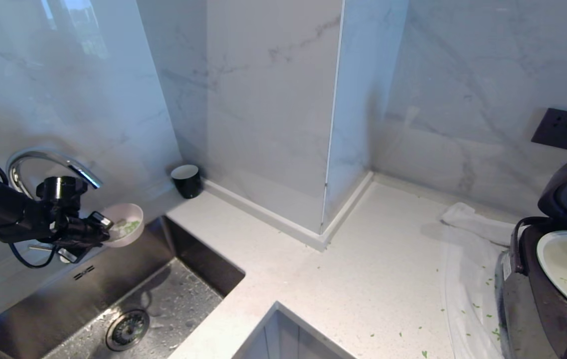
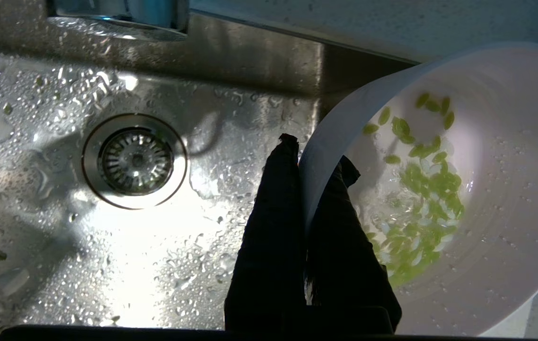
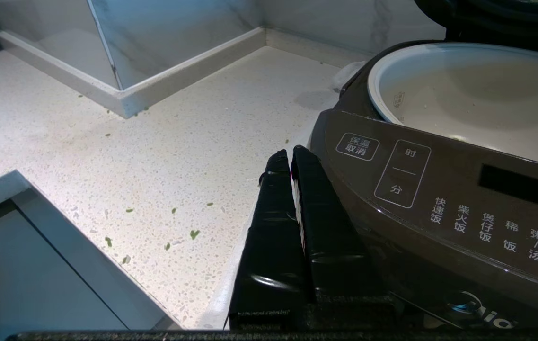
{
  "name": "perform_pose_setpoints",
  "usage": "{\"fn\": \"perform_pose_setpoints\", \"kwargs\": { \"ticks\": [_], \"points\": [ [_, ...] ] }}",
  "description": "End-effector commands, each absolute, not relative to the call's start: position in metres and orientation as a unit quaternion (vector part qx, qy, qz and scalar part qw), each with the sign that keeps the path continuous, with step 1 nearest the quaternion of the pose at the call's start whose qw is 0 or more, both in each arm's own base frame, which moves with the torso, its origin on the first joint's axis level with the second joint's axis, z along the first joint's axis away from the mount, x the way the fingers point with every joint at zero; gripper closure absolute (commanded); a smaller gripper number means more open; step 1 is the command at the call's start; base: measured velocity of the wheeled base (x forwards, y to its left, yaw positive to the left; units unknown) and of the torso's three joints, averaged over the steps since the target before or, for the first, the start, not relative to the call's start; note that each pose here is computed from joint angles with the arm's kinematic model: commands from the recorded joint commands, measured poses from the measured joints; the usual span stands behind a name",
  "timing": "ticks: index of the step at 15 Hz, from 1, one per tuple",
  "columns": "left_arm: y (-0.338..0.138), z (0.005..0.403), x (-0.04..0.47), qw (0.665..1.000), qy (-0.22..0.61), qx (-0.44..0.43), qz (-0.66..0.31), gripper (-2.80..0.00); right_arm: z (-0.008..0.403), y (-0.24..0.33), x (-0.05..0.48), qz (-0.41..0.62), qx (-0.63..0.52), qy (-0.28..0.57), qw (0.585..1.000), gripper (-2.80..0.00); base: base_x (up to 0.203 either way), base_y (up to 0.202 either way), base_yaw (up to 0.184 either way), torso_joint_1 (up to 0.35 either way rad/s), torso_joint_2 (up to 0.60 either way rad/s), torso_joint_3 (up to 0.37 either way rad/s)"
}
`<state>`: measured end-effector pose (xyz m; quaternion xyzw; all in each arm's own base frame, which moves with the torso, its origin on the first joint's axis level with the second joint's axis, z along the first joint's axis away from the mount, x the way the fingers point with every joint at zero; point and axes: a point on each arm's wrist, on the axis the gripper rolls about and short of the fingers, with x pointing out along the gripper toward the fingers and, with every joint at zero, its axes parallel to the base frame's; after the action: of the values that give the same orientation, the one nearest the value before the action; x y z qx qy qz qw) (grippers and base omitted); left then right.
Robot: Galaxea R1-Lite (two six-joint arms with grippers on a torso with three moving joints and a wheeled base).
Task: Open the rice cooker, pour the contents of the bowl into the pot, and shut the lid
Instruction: Fill a bowl with water from the tap
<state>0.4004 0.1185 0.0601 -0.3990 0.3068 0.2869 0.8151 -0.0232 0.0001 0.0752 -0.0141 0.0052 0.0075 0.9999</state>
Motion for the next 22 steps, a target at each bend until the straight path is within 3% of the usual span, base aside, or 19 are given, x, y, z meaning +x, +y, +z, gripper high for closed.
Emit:
{"fn": "perform_pose_setpoints", "kwargs": {
  "ticks": [1, 22],
  "points": [
    [0.1181, 0.0638, 0.3981, 0.818, 0.298, -0.401, 0.285, 0.00, 0.0752, 0.0001, -0.0232, 0.008, -0.015, 0.005, 1.000, 0.00, 0.000, 0.000, 0.000, 0.000, 0.00, 0.000],
    [0.1165, 0.0697, 0.3908, 0.829, 0.274, -0.402, 0.275, 0.00, 0.0752, 0.0001, -0.0232, 0.007, -0.015, 0.005, 1.000, 0.00, 0.000, 0.000, 0.000, 0.000, 0.00, 0.000]
  ]
}}
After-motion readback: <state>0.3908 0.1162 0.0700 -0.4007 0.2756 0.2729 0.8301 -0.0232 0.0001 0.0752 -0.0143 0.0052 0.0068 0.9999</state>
